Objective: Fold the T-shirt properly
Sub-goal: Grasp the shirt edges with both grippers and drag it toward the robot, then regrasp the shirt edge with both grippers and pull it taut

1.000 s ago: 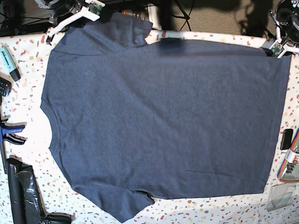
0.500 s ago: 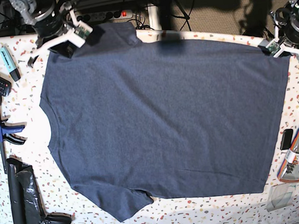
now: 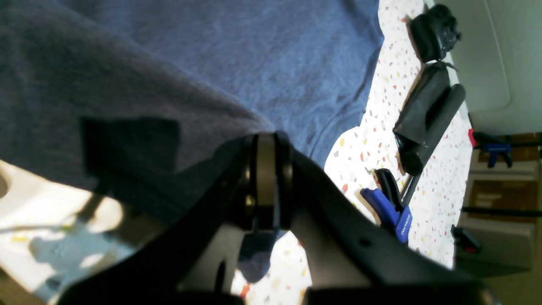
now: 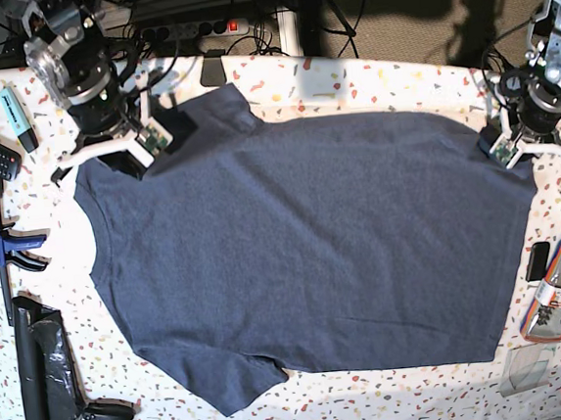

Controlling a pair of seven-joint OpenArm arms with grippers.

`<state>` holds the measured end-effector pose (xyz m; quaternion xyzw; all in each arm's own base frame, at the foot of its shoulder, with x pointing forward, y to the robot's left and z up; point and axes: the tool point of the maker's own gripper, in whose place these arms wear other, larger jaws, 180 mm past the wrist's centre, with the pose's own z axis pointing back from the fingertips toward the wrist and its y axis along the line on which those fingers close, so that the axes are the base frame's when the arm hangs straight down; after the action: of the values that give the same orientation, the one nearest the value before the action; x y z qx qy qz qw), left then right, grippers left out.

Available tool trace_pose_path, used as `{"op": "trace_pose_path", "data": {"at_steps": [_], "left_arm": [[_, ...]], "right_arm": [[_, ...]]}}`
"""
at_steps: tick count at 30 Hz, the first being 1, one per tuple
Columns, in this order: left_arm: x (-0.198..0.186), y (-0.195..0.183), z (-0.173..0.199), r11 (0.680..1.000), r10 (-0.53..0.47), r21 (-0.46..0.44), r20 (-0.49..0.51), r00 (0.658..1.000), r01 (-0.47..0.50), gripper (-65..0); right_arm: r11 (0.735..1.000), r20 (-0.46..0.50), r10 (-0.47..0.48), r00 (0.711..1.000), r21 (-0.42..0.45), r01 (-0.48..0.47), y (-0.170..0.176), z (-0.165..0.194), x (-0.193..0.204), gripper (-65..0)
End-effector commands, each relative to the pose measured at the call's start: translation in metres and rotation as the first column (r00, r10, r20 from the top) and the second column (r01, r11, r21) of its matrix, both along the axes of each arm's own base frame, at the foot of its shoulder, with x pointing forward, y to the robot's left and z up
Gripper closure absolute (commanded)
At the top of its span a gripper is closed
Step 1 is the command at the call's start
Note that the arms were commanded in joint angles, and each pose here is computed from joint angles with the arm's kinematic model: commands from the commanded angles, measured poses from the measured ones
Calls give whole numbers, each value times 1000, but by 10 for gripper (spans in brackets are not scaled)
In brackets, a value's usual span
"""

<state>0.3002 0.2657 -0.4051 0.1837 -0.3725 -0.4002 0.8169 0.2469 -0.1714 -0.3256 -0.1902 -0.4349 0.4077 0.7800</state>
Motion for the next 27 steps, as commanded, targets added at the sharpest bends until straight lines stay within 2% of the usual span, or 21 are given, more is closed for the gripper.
{"op": "trace_pose_path", "data": {"at_steps": [1,6,13,17,21,27], "left_arm": [[16,7,17,1000,6,14,60,998,-6,0],[40,12,32,999,26,15,107,994,-28,0],[59,16,49,999,44,26,142,989,-48,0],[60,13,48,1000,22,17,138,990,-24,0],[64,24,37,999,45,9,123,991,-46,0],[73,17,21,998,52,-51,103,993,-47,0]], "right_arm": [[1000,41,-2,999,4,2,-2,9,8,0],[999,43,-41,998,10,41,-9,-1,26,0],[993,36,-99,994,67,97,-14,-11,51,0],[989,26,-109,994,102,105,-10,-15,58,0],[988,38,-107,994,120,102,-5,-11,63,0],[987,39,-109,993,124,104,-5,-12,65,0]]}}
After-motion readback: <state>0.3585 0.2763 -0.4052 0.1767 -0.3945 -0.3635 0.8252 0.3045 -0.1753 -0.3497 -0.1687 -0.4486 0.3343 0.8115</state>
